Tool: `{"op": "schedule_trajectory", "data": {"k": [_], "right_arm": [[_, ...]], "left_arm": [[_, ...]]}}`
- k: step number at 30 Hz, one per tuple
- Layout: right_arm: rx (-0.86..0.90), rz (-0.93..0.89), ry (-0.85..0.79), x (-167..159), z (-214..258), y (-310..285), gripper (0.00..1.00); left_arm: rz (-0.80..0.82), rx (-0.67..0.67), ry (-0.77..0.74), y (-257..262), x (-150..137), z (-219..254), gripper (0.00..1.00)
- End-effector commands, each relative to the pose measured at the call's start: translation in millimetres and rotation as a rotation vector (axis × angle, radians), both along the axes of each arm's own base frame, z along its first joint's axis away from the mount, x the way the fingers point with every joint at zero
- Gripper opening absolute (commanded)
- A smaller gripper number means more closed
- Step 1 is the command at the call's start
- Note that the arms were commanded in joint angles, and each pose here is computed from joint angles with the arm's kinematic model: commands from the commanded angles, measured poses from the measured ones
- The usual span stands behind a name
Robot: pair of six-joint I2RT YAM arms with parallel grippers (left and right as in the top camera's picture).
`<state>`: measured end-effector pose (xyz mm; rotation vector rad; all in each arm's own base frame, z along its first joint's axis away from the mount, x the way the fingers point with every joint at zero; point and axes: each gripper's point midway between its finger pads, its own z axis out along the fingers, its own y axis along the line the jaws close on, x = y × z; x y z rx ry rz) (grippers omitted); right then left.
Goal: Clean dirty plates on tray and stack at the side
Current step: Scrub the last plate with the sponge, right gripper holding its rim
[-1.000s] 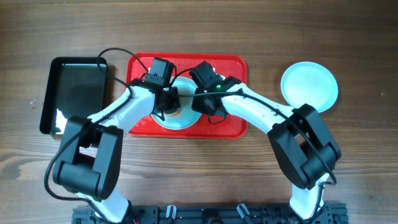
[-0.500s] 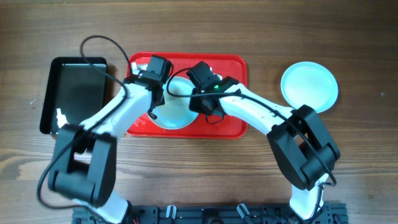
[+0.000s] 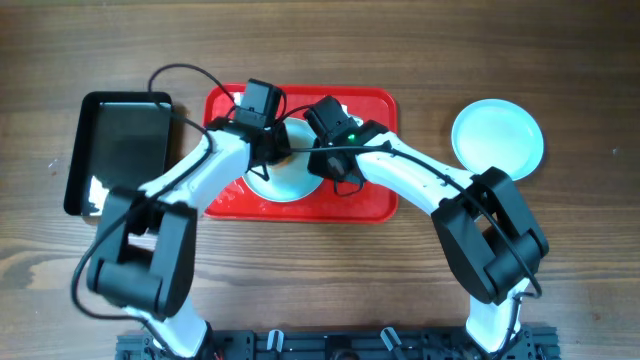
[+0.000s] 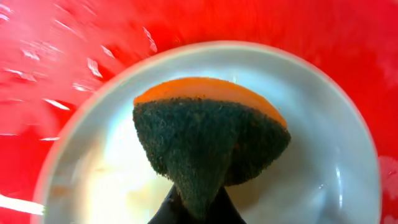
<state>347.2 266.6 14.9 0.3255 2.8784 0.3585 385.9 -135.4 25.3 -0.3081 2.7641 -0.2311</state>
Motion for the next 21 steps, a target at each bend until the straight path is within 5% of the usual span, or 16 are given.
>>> {"op": "schedule_trajectory", "data": {"k": [1, 5, 14, 21], "right_arm": [[0.0, -0.024, -0.022, 5, 6, -1, 0.04], [-0.001, -0.022, -0.022, 5, 6, -1, 0.04], [0.004, -0.02, -0.018, 5, 6, 0, 0.05], [0.005, -0.02, -0.018, 5, 6, 0, 0.04]], "left_arm": [[-0.019, -0.061, 0.053, -14, -3, -19, 0.04], [-0.043, -0.016, 0.078, -8, -5, -37, 0.04], [0.139, 0.453, 0.174, 110, -28, -38, 0.04], [0.197, 0.578, 0.171, 143, -24, -13, 0.04]]}}
